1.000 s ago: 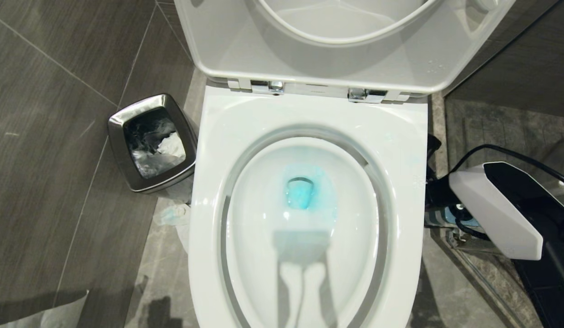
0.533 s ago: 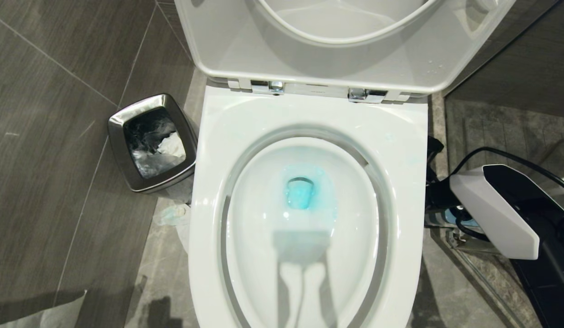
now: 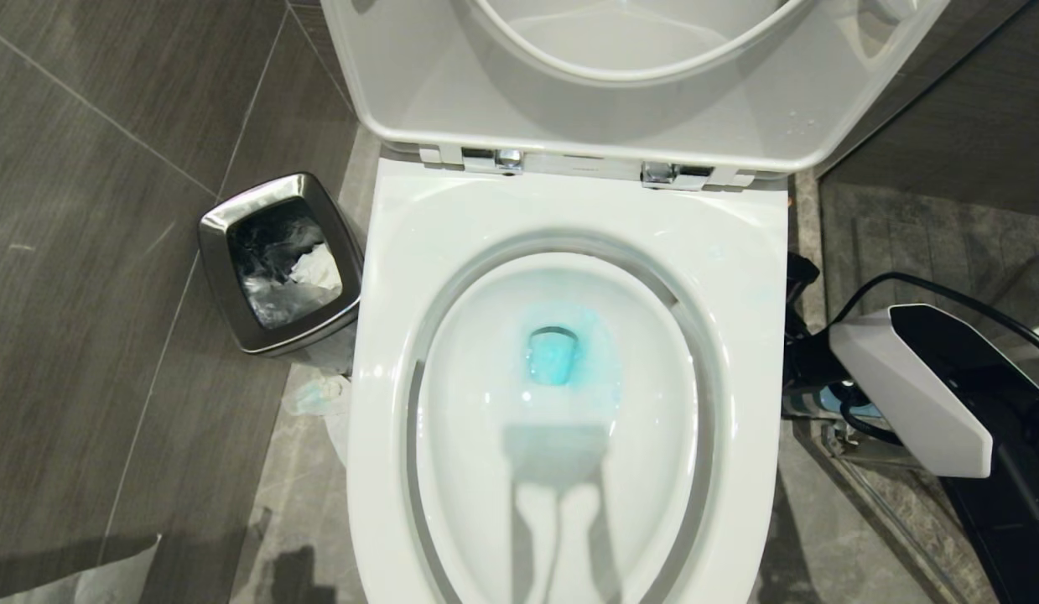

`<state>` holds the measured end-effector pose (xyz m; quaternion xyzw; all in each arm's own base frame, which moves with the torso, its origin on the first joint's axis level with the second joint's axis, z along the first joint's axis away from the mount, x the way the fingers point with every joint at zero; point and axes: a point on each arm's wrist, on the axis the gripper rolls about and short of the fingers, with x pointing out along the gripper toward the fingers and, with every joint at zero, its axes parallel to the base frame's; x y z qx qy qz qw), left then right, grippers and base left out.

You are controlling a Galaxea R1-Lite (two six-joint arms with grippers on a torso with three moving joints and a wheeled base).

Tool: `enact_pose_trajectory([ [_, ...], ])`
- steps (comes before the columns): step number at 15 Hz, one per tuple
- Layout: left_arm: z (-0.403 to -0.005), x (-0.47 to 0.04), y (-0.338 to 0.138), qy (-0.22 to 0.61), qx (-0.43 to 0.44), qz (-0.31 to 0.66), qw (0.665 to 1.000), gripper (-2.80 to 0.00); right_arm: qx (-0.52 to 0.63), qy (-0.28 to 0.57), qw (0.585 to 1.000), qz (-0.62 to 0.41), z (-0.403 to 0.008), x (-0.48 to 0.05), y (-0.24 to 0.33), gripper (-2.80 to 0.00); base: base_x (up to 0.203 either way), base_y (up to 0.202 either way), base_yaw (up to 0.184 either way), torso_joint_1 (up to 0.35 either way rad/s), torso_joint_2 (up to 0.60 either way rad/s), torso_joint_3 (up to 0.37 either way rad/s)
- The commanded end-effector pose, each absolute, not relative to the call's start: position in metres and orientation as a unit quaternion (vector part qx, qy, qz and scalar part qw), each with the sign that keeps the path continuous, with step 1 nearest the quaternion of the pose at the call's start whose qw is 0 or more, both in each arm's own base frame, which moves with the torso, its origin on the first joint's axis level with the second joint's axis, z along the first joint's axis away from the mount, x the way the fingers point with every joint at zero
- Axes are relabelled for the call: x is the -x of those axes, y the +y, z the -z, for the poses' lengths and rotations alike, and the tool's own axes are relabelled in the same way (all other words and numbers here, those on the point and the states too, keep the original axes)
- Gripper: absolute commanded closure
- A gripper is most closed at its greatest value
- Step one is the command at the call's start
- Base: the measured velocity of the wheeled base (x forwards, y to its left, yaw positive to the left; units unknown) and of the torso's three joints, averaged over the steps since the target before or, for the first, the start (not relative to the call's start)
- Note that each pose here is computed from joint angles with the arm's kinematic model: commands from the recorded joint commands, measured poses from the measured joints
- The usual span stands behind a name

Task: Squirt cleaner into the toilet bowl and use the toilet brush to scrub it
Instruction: Place the cleaning agent on the floor

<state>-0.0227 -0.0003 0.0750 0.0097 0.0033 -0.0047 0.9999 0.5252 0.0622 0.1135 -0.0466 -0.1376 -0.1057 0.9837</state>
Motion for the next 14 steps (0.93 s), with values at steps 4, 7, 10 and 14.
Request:
enact_pose_trajectory([
  [4, -0.075, 0.023, 0.000, 0.004, -0.010, 0.005, 1.000, 0.00, 0.046, -0.140, 0.983, 0.106, -0.108, -0.525, 0.063, 0.00, 0.000, 0.000, 0.000, 0.000, 0.00, 0.000],
  [7, -0.075, 0.023, 0.000, 0.004, -0.009, 0.005, 1.000, 0.00, 0.044, -0.147, 0.983, 0.106, -0.107, -0.526, 0.063, 0.00, 0.000, 0.000, 0.000, 0.000, 0.00, 0.000],
  [10, -0.074, 0.023, 0.000, 0.005, -0.009, 0.005, 1.000, 0.00, 0.039, -0.165, 0.980, 0.107, -0.104, -0.527, 0.063, 0.00, 0.000, 0.000, 0.000, 0.000, 0.00, 0.000],
  [14, -0.075, 0.023, 0.000, 0.004, -0.010, 0.005, 1.000, 0.00, 0.038, -0.177, 0.978, 0.105, -0.102, -0.528, 0.064, 0.00, 0.000, 0.000, 0.000, 0.000, 0.00, 0.000],
])
